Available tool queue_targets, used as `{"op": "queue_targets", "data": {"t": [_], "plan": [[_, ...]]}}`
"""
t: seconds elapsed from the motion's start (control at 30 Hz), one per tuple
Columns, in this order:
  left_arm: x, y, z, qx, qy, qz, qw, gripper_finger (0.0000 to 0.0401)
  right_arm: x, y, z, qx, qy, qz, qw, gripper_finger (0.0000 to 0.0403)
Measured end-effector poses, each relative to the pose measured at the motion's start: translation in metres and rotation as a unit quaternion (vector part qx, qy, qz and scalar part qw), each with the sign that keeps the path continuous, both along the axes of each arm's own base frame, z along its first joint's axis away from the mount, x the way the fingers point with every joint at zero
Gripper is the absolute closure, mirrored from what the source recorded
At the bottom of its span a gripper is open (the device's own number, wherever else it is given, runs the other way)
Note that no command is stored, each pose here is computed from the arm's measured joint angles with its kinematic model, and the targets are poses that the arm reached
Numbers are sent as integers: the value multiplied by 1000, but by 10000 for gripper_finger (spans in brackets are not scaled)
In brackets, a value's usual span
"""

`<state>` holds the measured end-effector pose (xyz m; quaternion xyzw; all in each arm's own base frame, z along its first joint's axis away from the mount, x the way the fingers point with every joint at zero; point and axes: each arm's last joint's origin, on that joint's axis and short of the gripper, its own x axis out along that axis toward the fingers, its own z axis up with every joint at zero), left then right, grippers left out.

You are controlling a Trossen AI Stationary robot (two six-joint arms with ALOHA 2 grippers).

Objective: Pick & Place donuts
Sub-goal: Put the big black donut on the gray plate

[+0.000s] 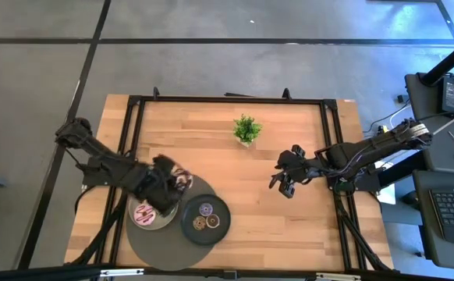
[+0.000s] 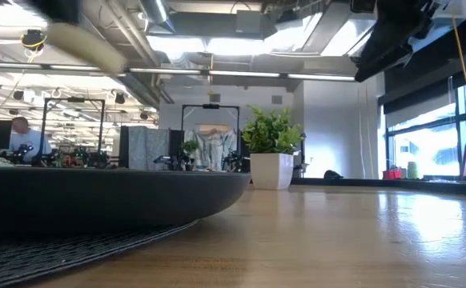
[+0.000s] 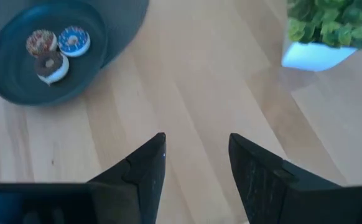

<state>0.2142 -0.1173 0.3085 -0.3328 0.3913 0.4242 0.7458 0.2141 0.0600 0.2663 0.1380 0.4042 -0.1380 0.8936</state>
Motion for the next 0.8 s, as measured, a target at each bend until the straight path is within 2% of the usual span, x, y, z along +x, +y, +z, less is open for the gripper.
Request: {"op": "queue_targets", "data": {"t": [0.17, 0.3, 0.43, 0.6, 0.8], "plan": [[-28, -24, -28, -34, 19, 68, 997, 371, 5, -5, 3, -11, -22, 7, 1000, 226], [-50, -40, -52, -52, 3, 127, 991, 371, 9, -10, 5, -19, -33, 5, 999, 226], [-62, -55, -66, -92, 24, 110, 989, 370, 11, -16, 6, -24, -37, -1, 999, 226], [-72, -58, -81, -80, 44, 94, 991, 370, 12, -21, 6, -22, -36, -10, 999, 226], [-85, -62, -82, -60, 58, 70, 994, 370, 12, -22, 5, -17, -34, -9, 999, 226]]}}
